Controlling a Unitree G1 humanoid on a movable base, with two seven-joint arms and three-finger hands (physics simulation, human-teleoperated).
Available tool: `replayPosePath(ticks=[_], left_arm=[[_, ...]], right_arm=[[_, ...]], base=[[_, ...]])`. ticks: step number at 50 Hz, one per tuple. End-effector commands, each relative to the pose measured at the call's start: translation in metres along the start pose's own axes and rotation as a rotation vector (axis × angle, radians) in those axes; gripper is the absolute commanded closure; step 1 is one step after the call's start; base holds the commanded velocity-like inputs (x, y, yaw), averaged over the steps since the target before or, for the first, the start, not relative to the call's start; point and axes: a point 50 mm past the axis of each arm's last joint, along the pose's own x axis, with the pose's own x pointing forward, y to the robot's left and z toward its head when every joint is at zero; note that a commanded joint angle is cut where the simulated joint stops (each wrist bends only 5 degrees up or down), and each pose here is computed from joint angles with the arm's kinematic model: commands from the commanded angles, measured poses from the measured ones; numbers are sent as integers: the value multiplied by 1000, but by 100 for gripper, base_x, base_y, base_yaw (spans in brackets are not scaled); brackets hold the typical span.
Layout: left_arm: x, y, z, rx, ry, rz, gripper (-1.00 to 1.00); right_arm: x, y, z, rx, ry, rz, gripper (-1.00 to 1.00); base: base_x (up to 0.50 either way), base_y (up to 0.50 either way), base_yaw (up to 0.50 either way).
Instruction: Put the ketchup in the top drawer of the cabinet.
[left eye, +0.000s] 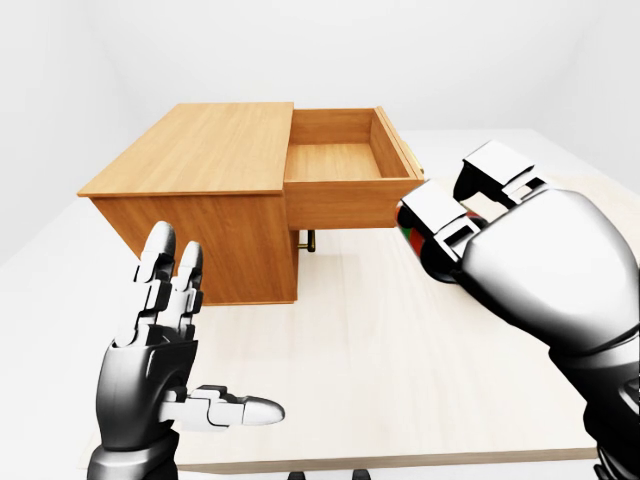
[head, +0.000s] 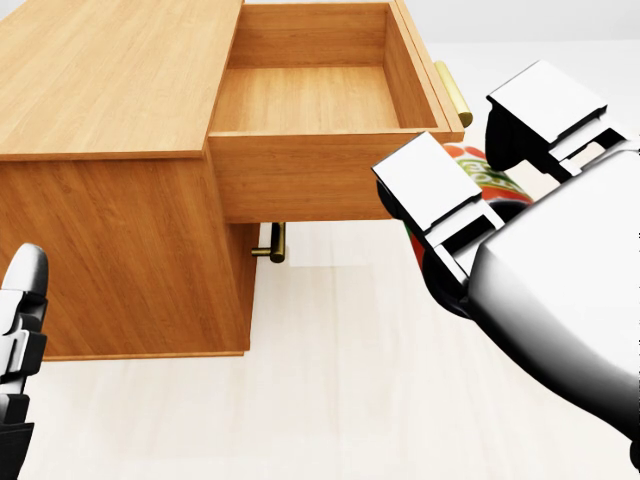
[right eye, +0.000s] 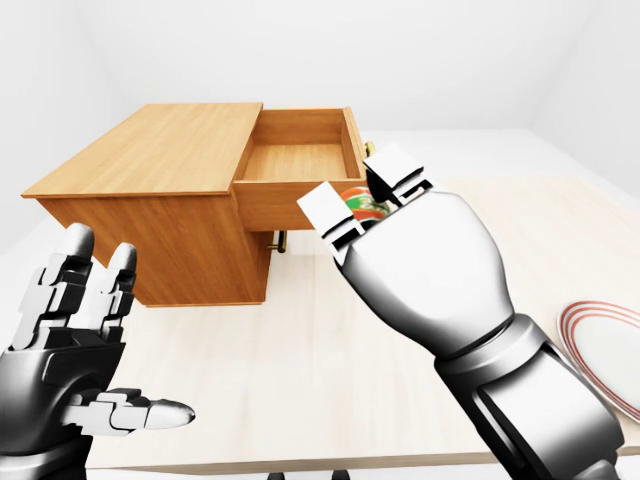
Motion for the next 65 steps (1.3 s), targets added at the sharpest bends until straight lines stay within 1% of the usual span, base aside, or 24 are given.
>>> replayPosePath(ticks=[1,3,7,11,12,15,16,21,25,29,31,35,37,39,41,43,48,49,51,54,57,59,60,65], left_arm=[[0,0,1,1,-6,1,-100],[0,1,1,0,-9,1,-100],[1,2,4,3,-22,6,-100],[0,1,1,-2,-7,0,-100],[0,1,2,-2,-10,-2,-100],[1,1,3,-5,-21,-7,-100],[1,1,2,-4,-19,-4,-100],[0,1,3,-1,-20,-3,-100],[0,2,3,0,-22,-2,-100],[1,1,3,0,-19,-2,-100],[1,2,3,0,-21,-2,-100],[1,2,3,0,-20,-2,-100],[1,2,2,-1,-17,-2,-100],[2,1,1,-3,-13,-4,-100],[1,1,1,-3,-10,-5,-100],[1,1,2,-2,-18,-5,-100],[2,2,2,-1,-23,-2,-100],[2,2,2,-1,-23,-2,-100],[1,1,3,-1,-23,-4,-100],[2,1,3,-2,-22,-3,-100],[2,2,3,-2,-23,-2,-100],[1,2,3,-2,-23,-2,-100],[2,1,1,-3,-16,-4,-100],[2,0,2,-3,-17,-5,-100]], right_arm=[[4,-5,-2,-50,10,-27,100],[9,-7,-4,-86,-9,-22,100],[22,-15,-12,-111,-28,-30,100],[36,-21,-19,-144,-53,-20,100],[45,-26,-23,-158,-63,-18,100],[57,-34,-29,-176,-77,-17,100],[65,-39,-34,-182,-73,-17,100],[85,-54,-49,-155,-47,-26,100],[111,-68,-77,-83,56,-35,100],[129,-73,-97,-20,137,-26,100],[142,-75,-115,34,223,-16,100],[157,-80,-140,134,348,-9,100],[162,-82,-149,175,394,-6,100],[170,-82,-158,242,431,13,100],[176,-81,-163,309,440,31,100],[185,-77,-169,407,432,75,100],[197,-63,-172,541,412,167,100],[197,-63,-173,547,411,171,100],[201,-53,-173,603,405,219,100],[203,-43,-175,681,399,263,100],[203,-35,-175,727,397,293,100],[203,-35,-175,730,395,295,100],[204,-28,-174,763,391,315,100],[206,-22,-172,796,379,335,100]], base=[[0,0,0],[0,0,0],[0,0,0],[0,0,0],[0,0,0],[0,0,0],[0,0,0],[0,0,0],[0,0,0],[0,0,0],[0,0,0],[0,0,0],[0,0,0],[0,0,0],[0,0,0],[0,0,0],[0,0,0],[0,0,0],[0,0,0],[0,0,0],[0,0,0],[0,0,0],[0,0,0],[0,0,0]])
